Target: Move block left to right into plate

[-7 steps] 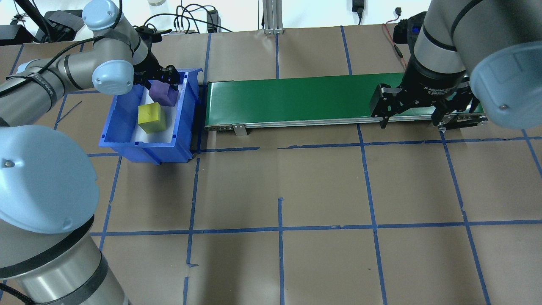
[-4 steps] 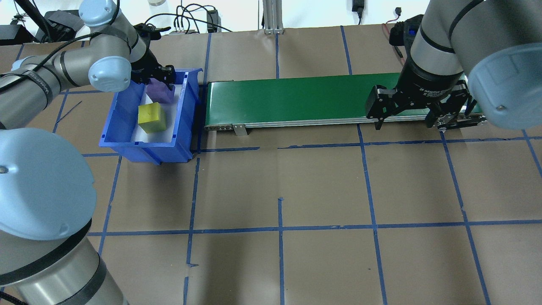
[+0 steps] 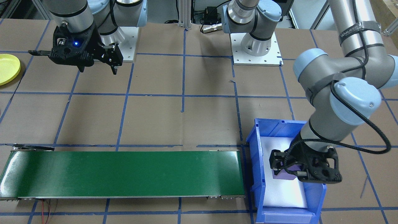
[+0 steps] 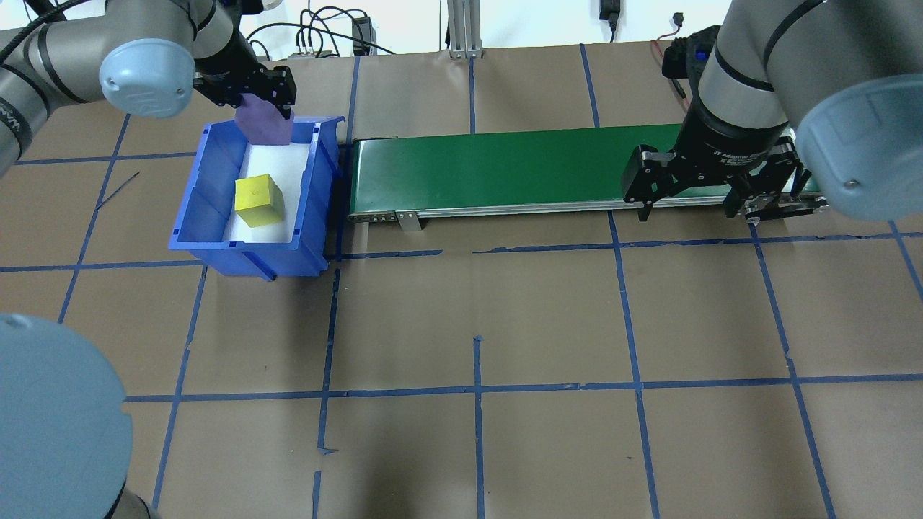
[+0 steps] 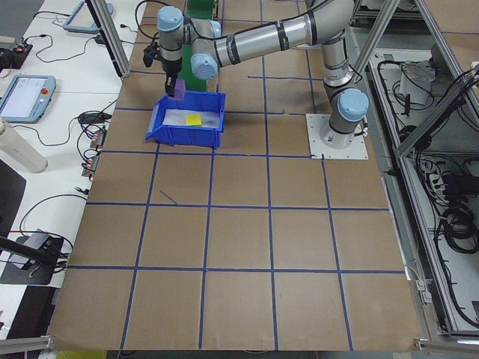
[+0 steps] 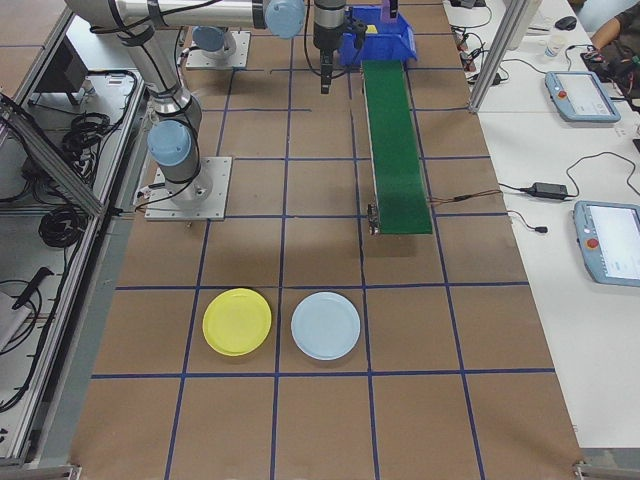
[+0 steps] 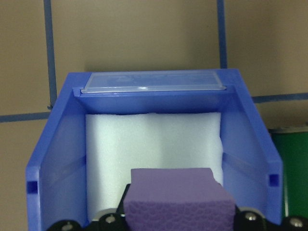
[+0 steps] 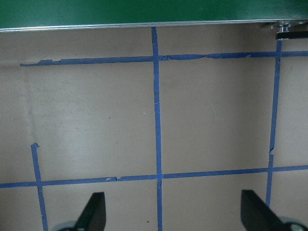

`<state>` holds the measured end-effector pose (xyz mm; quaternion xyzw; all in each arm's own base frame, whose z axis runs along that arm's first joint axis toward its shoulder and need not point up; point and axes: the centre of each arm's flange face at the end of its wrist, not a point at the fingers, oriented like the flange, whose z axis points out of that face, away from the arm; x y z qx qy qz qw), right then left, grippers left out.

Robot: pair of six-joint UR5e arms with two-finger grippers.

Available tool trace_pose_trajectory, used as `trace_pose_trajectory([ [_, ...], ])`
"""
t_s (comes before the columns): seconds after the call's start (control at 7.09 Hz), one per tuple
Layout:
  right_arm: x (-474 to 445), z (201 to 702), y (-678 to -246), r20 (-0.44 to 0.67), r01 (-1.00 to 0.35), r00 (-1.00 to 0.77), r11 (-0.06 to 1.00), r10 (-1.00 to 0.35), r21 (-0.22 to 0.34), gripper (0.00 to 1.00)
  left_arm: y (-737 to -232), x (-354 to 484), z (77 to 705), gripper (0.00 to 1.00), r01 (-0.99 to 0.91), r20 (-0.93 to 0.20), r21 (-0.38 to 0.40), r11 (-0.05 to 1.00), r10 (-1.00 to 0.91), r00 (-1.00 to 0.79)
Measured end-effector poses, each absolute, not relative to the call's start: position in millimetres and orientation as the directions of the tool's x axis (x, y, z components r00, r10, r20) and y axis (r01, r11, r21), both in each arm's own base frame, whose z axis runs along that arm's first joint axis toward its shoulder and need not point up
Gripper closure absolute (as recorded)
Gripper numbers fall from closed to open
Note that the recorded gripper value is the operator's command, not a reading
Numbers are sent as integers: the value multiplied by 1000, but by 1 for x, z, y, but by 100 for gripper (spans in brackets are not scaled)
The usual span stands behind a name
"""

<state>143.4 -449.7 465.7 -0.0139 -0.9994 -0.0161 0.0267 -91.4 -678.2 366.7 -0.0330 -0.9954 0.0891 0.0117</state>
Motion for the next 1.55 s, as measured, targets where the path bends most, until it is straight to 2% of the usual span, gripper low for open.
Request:
trace_pose_trajectory([
  [0.28, 144, 465, -449, 54, 30, -998, 999, 28, 32, 0, -670, -164, 361, 39, 74, 22, -195, 978, 80, -997],
  [0.56, 144, 464, -449, 55, 29, -998, 999, 28, 35, 0, -666, -214, 322, 40, 82, 28, -167, 983, 87, -996],
  [0.71, 144, 464, -449, 54, 29, -998, 999, 27, 36, 0, -664, -225, 292, 32, 87, 22, -140, 986, 91, -996],
  [0.85, 144, 464, -450, 54, 28, -998, 999, 26, 36, 0, -661, -229, 272, 3, 90, 14, -130, 987, 92, -996],
  [1.13, 144, 464, -449, 51, 30, -998, 999, 28, 36, 0, -659, -231, 266, 0, 88, 15, -138, 986, 91, -996],
  [1.55, 144, 463, -449, 50, 32, -998, 999, 30, 38, 0, -648, -231, 330, 0, 89, 27, -227, 970, 98, -995],
])
